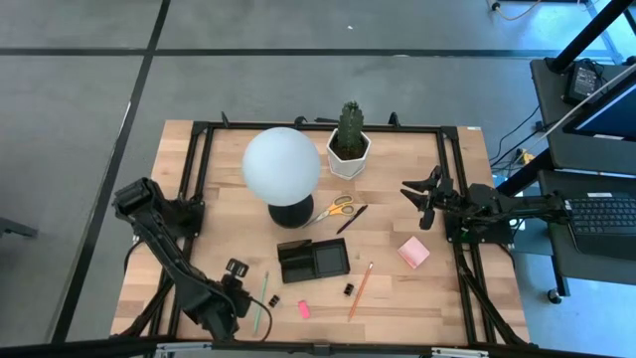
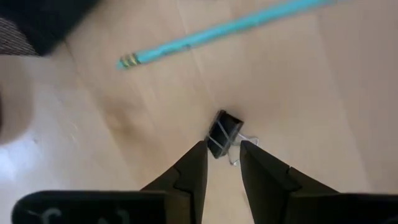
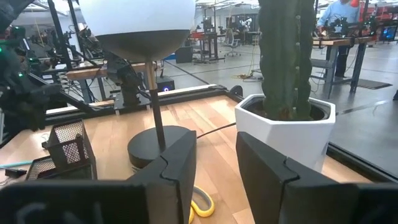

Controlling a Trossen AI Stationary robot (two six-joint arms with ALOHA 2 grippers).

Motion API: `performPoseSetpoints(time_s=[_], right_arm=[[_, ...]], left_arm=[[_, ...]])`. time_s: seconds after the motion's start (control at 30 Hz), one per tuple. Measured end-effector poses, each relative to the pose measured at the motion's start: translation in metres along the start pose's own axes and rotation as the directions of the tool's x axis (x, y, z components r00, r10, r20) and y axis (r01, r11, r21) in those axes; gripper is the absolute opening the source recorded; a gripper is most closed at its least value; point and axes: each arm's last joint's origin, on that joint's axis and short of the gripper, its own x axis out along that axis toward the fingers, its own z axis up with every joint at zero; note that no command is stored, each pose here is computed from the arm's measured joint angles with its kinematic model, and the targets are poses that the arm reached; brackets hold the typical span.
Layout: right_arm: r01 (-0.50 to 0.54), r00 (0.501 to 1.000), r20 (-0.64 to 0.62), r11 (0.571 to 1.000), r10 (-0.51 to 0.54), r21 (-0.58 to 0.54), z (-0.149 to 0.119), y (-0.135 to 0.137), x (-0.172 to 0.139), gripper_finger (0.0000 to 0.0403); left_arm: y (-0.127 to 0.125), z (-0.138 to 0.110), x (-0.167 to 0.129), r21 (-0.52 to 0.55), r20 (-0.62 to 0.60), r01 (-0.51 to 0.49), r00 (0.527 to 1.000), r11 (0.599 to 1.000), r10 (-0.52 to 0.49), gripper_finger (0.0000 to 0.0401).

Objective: Pick and place office supplies into organizer
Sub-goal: Put the bottom left black binder clip into the desk organizer

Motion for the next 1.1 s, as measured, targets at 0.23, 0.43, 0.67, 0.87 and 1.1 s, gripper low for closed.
performPoseSetpoints(time_s=[0.23,0.43,0.67,0.87,1.1], right_arm=[[0.0,1.0,0.0,1.0,0.0,-0.001,0.0,0.0,0.0,0.0119],[0.0,1.0,0.0,1.0,0.0,-0.001,0.0,0.0,0.0,0.0119],[0.0,1.0,0.0,1.0,0.0,0.0,0.0,0.0,0.0,0.0119],[0.0,1.0,0.0,1.0,0.0,-0.001,0.0,0.0,0.0,0.0119],[0.0,1.0,0.0,1.0,0.0,-0.001,0.0,0.0,0.0,0.0119]], left_arm=[[-0.008,0.0,0.016,0.016,-0.052,-0.017,0.998,1.0,0.018,0.0089],[-0.016,-0.001,0.025,0.023,-0.127,0.048,0.991,0.999,-0.045,0.0088],[-0.015,-0.002,0.023,0.051,-0.103,0.014,0.995,0.999,-0.008,0.0088],[-0.016,-0.003,0.023,0.127,-0.136,0.067,0.989,0.99,-0.049,0.0088],[-0.013,-0.007,0.023,0.151,-0.164,0.029,0.986,0.988,-0.004,0.0088]])
